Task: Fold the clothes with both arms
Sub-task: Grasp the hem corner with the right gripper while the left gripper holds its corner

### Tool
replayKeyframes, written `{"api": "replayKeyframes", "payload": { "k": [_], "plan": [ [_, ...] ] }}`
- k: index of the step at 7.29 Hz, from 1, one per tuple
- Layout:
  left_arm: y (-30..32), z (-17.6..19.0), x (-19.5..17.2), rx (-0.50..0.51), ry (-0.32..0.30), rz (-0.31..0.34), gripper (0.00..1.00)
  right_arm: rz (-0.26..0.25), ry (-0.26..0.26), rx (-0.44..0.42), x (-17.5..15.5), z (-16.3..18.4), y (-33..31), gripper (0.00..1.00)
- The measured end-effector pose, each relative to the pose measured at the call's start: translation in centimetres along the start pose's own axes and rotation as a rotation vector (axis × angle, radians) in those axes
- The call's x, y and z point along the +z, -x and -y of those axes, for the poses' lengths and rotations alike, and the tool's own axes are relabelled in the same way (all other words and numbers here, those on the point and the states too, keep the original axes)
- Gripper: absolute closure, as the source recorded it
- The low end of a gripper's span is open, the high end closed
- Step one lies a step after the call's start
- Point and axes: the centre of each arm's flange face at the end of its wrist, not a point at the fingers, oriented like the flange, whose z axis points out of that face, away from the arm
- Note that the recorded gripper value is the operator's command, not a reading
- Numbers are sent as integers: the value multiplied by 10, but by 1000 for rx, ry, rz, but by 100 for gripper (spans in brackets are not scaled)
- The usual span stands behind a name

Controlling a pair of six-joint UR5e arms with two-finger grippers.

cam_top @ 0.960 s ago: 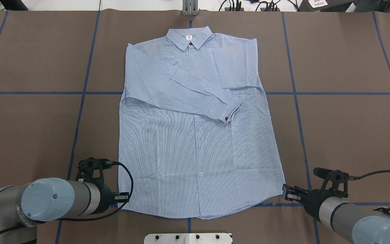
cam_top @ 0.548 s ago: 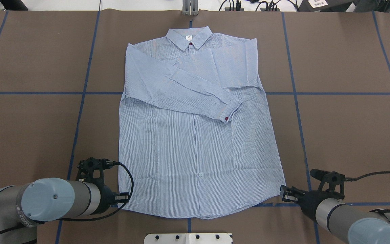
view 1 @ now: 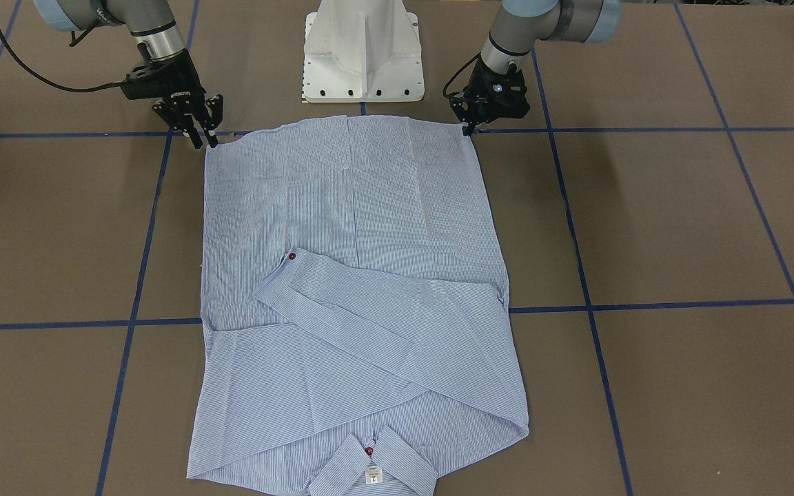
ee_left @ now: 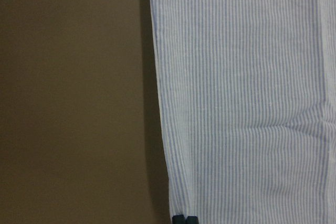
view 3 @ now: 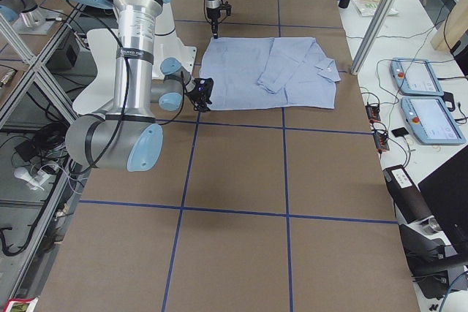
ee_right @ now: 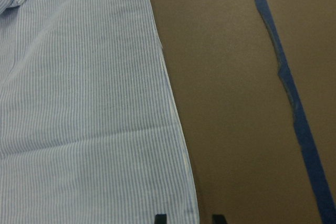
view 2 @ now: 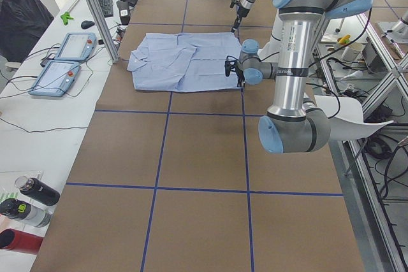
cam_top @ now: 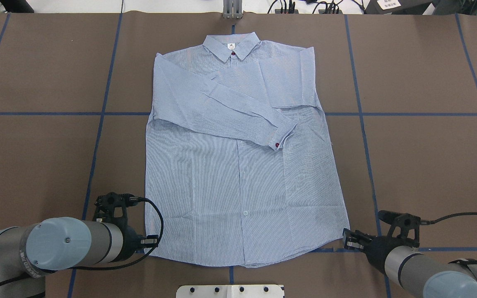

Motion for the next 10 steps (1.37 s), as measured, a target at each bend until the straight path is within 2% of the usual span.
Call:
{"api": "replayKeyframes", "payload": {
  "k": [5, 6, 8, 10],
  "plan": [
    [0, 0, 0, 0, 1, 0, 100, -6, -8, -13, 3, -6, 0, 67],
    [0, 0, 0, 0, 1, 0, 100, -10, -9, -16, 4, -7, -1, 71],
    [0, 0, 0, 0, 1, 0, 100, -13, -9, -18, 6, -9, -1, 100],
    [0, 0, 0, 0, 1, 0, 100, -12, -9, -16, 6, -9, -1, 100]
  ]
}}
